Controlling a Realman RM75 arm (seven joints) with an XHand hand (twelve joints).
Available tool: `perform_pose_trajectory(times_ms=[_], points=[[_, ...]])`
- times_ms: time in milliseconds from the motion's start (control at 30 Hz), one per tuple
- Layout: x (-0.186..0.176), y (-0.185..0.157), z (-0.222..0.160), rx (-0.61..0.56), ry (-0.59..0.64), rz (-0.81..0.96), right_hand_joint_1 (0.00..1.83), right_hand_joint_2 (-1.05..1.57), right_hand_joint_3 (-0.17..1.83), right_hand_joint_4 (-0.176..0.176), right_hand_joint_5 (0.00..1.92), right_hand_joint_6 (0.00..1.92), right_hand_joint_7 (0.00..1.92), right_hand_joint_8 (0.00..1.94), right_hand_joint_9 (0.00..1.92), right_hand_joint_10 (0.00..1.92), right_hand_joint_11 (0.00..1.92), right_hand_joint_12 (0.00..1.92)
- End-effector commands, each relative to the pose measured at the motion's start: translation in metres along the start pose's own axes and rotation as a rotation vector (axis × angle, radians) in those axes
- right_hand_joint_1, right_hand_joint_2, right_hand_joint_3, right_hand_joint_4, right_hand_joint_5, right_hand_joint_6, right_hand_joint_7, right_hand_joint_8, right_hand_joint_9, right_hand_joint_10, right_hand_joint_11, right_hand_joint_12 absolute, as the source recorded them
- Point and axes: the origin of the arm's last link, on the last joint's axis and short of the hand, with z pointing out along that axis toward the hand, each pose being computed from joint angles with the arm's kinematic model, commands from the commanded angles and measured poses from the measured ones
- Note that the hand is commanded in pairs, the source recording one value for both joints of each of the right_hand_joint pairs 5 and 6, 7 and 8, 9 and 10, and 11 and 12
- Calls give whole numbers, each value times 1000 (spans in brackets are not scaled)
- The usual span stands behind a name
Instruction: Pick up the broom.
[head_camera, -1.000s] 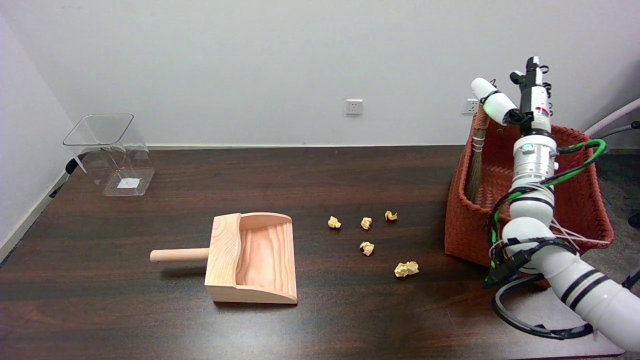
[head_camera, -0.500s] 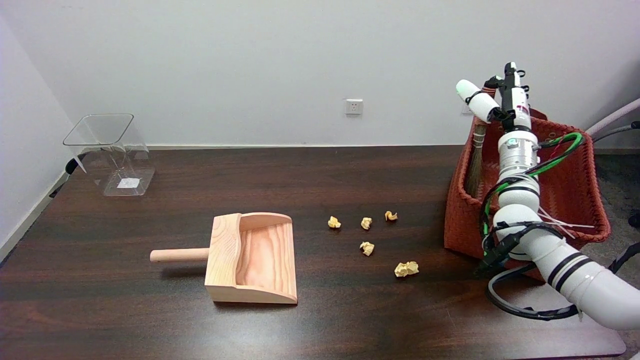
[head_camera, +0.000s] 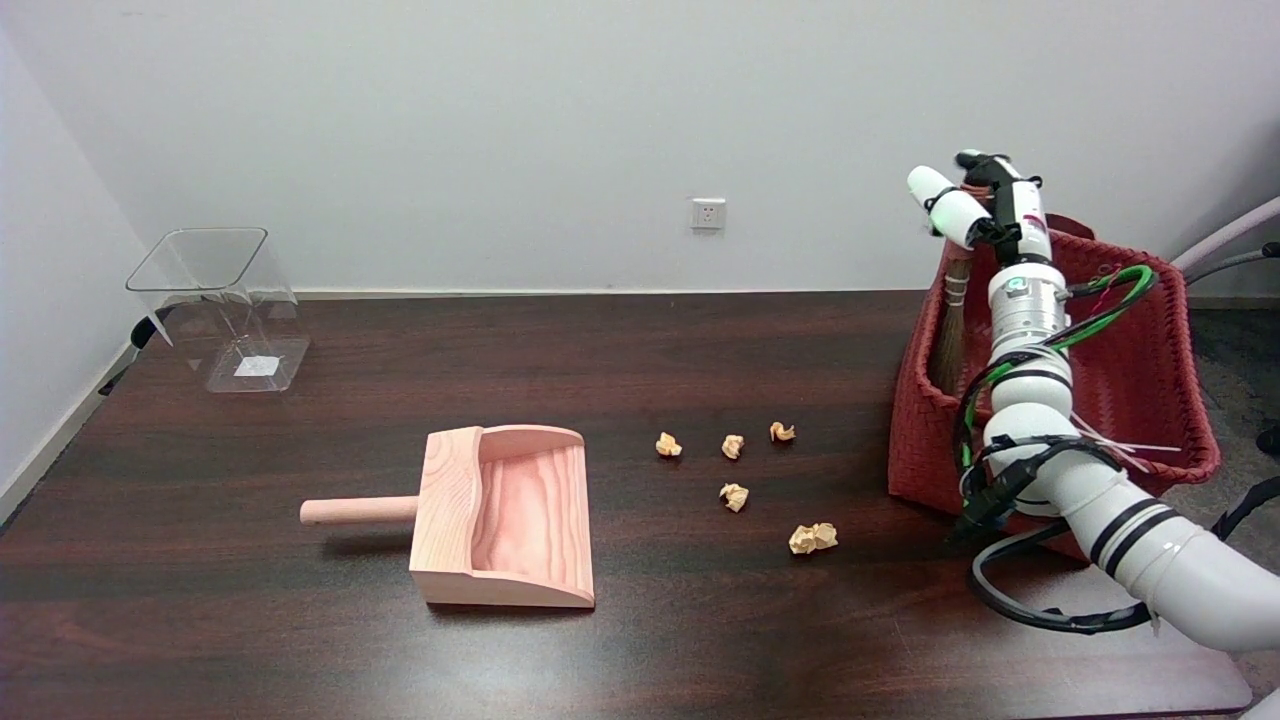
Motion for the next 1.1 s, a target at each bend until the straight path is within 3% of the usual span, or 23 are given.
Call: perform_pose_trajectory(times_ms=[33, 167, 333, 433, 633, 833, 1000, 1100], points=[[14, -7, -17, -1, 87, -67, 703, 1053, -175, 0, 832, 832, 1633, 1633, 832, 832, 832, 832], [22, -4, -26, -19, 103, -101, 728, 1029, -175, 0, 991, 991, 1660, 1660, 991, 991, 991, 991], [29, -4, -39, -18, 132, -92, 731, 1064, -175, 0, 1403, 1403, 1801, 1801, 1403, 1403, 1403, 1403], [33, -16, -45, 29, 155, -95, 745, 1115, -175, 0, 1541, 1541, 1920, 1920, 1541, 1541, 1541, 1541], [39, -36, -55, 100, 185, -84, 748, 1214, -175, 0, 1893, 1893, 1920, 1920, 1893, 1893, 1893, 1893], [39, -64, -65, 195, 202, -50, 752, 1358, -162, 0, 1920, 1920, 1920, 1920, 1920, 1920, 1920, 1920], [37, -90, -77, 280, 205, -18, 757, 1571, 77, 0, 1920, 1920, 1920, 1920, 1920, 1920, 1920, 1920], [37, -104, -86, 317, 209, 18, 794, 1571, 168, 0, 1920, 1920, 1920, 1920, 1920, 1920, 1920, 1920]])
